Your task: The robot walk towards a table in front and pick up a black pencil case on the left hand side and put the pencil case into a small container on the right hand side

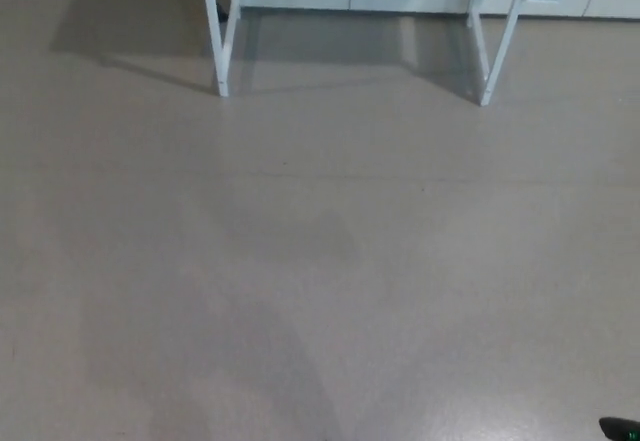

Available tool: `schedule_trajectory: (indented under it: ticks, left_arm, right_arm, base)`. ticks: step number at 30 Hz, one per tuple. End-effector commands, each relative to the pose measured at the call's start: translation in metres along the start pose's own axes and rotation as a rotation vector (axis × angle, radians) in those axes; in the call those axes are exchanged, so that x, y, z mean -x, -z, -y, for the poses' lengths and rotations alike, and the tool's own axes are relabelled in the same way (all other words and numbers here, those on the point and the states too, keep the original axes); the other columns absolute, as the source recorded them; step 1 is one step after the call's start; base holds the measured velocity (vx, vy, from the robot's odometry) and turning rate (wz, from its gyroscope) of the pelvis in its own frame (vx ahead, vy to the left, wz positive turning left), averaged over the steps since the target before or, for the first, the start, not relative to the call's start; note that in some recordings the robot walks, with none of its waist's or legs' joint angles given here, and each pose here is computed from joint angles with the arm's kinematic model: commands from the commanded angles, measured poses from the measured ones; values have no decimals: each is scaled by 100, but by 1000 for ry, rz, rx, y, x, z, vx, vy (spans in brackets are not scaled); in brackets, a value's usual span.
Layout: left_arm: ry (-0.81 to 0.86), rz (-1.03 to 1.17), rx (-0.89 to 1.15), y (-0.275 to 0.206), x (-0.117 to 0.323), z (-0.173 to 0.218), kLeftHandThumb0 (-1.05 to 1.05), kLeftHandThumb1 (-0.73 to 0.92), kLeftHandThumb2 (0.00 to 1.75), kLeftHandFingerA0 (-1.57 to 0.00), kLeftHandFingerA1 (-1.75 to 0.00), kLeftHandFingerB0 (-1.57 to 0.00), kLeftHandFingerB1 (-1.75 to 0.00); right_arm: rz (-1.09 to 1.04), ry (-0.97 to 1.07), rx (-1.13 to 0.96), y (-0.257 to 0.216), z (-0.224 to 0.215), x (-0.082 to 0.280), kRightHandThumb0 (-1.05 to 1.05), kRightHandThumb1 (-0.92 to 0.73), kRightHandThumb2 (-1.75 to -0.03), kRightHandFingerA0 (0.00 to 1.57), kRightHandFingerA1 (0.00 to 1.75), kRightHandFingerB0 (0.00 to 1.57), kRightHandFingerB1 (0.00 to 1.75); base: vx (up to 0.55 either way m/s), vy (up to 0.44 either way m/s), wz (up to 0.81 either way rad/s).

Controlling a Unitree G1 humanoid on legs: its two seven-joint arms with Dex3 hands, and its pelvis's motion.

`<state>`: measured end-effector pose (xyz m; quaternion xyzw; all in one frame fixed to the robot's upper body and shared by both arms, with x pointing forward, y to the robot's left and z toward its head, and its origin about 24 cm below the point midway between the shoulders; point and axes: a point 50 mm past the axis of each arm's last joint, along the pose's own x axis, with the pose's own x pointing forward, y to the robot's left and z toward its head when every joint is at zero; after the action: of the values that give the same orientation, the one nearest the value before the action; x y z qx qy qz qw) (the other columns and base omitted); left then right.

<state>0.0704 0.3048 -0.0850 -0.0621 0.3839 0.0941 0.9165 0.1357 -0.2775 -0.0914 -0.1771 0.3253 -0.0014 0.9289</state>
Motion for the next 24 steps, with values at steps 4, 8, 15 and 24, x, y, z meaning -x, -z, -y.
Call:
schedule_trajectory:
  ticks: [4, 8, 15, 24]
  left_arm:
    - [-9, 15, -69, -1, 5, -7, -19, 64, 59, -33, -37, -20, -30]
    - [0, 12, -60, 3, 4, -8, -16, 65, 59, -31, -37, -20, -30]
    - [-7, -1, -50, 7, 6, -8, -16, 65, 59, -32, -37, -21, -30]
    - [-2, 0, -78, 9, 7, -10, -18, 64, 58, -36, -39, -22, -30]
  right_arm:
    - [5, -36, 23, 4, 0, 4, -29, -54, -57, 56, 42, 38, 36]
    - [-1, -44, 24, 8, -1, 6, -27, -54, -56, 56, 42, 38, 36]
    - [-12, -53, 23, 10, -2, 7, -34, -48, -65, 52, 47, 36, 42]
    - [-12, -60, 45, 8, -3, 4, -35, -49, -66, 54, 48, 37, 43]
  base:
    - [140, 242, -1]
    - [192, 34, 7]
    - [247, -139, 10]
    - [297, -131, 9]
